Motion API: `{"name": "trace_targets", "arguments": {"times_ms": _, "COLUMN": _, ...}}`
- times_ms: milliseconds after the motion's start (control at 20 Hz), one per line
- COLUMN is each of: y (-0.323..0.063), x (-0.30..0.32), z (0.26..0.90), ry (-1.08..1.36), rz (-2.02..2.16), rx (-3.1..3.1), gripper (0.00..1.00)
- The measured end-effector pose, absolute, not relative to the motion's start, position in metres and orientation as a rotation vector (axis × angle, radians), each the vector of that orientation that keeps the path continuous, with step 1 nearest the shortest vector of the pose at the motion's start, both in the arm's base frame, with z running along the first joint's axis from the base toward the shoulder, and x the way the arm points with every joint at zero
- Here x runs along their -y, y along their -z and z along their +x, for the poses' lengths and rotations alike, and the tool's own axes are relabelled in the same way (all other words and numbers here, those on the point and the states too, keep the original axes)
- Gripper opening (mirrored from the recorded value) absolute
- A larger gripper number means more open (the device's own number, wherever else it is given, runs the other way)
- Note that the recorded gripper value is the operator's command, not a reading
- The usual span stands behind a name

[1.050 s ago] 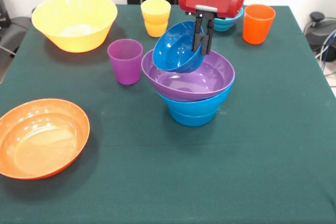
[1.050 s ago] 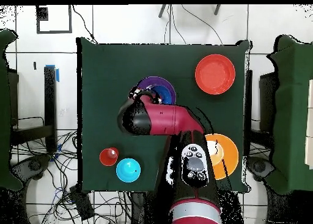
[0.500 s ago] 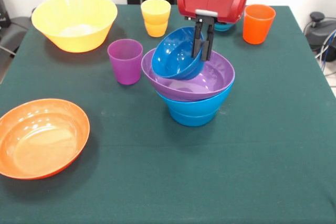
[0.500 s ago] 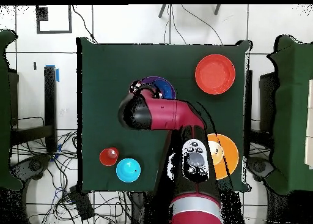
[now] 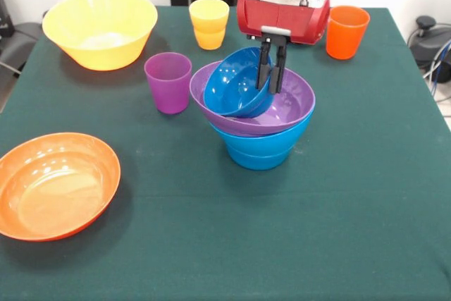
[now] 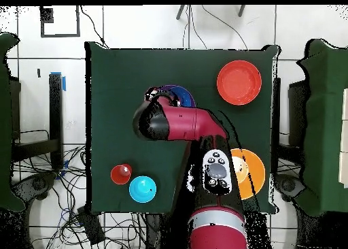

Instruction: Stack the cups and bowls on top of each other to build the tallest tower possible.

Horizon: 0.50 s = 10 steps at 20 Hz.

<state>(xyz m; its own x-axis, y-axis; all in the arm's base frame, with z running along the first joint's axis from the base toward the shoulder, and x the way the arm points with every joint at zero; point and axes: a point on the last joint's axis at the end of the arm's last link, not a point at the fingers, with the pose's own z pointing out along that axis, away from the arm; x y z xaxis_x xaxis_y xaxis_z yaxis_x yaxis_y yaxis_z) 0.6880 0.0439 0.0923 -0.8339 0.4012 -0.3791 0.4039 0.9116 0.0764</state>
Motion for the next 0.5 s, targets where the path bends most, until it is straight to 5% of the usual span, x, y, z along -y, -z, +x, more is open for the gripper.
{"name": "trace_targets", "arguments": {"times_ms": 500, "y": -0.0835, "x": -0.044, "z": 0.688, "ry": 0.01, "rz": 0.591, "rx": -2.691, "gripper": 0.0}}
